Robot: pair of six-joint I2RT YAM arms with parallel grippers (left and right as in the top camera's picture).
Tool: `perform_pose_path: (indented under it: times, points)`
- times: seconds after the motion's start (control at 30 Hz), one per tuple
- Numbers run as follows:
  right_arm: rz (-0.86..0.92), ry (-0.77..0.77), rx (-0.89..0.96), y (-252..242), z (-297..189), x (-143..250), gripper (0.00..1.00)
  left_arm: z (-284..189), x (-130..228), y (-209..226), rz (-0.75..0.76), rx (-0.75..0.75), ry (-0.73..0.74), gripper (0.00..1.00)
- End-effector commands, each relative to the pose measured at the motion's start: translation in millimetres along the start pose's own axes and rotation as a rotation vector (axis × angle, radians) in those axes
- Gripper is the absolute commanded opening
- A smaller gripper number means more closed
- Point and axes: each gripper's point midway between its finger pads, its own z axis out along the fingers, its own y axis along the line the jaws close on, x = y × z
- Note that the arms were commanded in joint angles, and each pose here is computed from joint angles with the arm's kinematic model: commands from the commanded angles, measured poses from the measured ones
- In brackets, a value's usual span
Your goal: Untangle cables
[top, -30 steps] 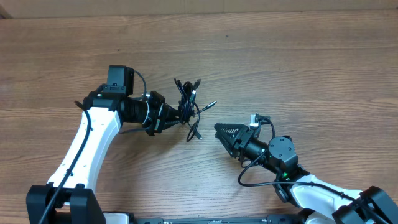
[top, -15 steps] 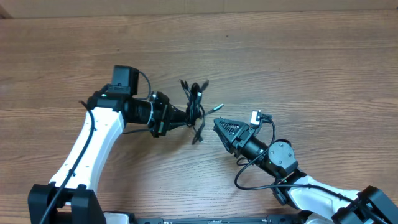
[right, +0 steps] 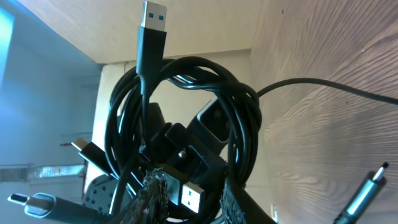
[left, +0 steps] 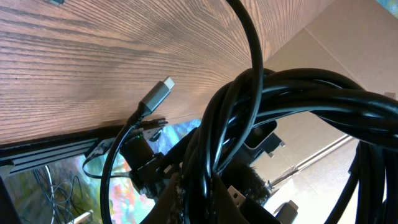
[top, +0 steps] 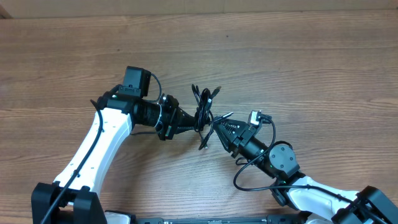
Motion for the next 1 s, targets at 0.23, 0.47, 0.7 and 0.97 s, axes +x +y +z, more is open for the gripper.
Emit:
perform_pose_path:
  times: [0.23, 0.47, 0.7, 0.97]
  points:
    - [0.115, 0.015, -0.039, 11, 2, 7, 0.29, 3, 14, -9, 0.035, 0.004, 0.025, 0.04]
    - [0.158, 0.04, -0.042, 12, 2, 11, 0.29, 10, 14, -5, -0.002, -0.028, 0.001, 0.04]
    - [0.172, 0.037, -0.043, 12, 2, 11, 0.17, 11, 14, -5, -0.006, -0.032, -0.004, 0.04]
    - [0.172, 0.032, -0.041, 12, 2, 10, 0.04, 14, 15, -4, 0.006, -0.041, -0.007, 0.04]
